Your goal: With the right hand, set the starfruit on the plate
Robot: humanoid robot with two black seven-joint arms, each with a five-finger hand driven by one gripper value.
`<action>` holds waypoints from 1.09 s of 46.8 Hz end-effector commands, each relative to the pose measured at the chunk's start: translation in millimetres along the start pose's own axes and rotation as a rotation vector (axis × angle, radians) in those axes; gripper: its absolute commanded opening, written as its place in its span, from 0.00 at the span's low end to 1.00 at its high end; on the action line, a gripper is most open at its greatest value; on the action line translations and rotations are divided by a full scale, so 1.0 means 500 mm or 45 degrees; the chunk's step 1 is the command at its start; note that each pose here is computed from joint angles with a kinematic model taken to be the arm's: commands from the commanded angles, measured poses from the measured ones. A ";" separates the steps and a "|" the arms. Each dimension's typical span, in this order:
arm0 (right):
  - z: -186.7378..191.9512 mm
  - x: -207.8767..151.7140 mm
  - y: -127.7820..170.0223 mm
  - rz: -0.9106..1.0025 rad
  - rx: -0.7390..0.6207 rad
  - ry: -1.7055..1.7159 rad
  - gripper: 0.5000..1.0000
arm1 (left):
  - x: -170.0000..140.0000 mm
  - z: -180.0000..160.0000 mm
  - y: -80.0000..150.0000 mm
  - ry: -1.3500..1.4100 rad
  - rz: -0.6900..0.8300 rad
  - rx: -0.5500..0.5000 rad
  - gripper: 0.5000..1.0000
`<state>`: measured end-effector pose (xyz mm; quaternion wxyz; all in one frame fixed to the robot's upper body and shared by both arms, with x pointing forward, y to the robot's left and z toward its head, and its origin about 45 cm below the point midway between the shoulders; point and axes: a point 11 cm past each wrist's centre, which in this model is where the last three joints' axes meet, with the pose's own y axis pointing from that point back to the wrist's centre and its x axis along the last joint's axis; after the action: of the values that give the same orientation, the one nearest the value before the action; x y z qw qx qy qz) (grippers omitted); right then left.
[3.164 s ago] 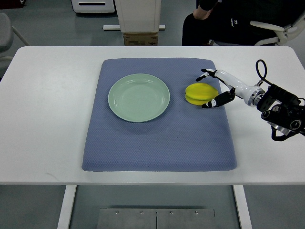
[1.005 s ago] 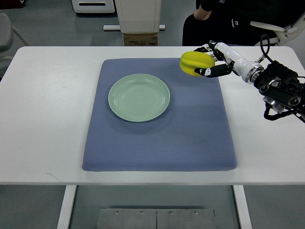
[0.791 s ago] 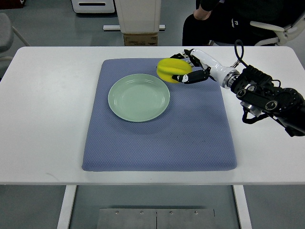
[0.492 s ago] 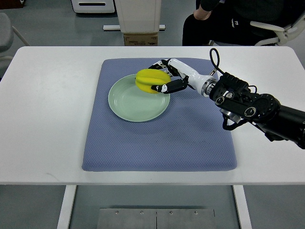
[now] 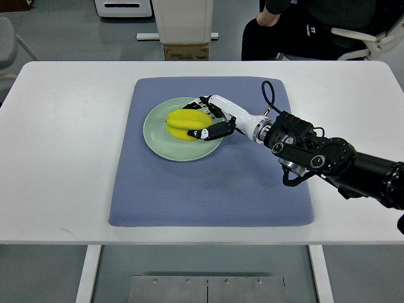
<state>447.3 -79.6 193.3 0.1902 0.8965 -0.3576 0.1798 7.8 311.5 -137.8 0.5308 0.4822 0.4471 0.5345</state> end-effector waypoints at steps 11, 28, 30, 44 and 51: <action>-0.008 0.003 -0.002 0.015 0.017 -0.024 1.00 | 0.000 0.000 0.000 -0.001 0.000 0.000 1.00; -0.035 0.056 -0.004 0.141 0.074 -0.129 1.00 | 0.000 0.000 0.000 -0.001 0.000 0.000 1.00; -0.034 0.060 -0.003 0.149 0.076 -0.135 1.00 | 0.000 0.000 0.000 -0.001 0.000 0.000 1.00; -0.025 0.157 0.034 0.367 0.125 -0.400 1.00 | 0.000 0.000 0.000 -0.001 0.000 0.000 1.00; -0.014 0.192 0.051 0.503 0.168 -0.636 1.00 | 0.000 0.000 0.000 -0.001 0.000 0.000 1.00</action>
<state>490.5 -140.9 247.7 0.0252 0.8481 -0.5277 0.0413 8.0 311.5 -137.8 0.5309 0.4823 0.4471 0.5345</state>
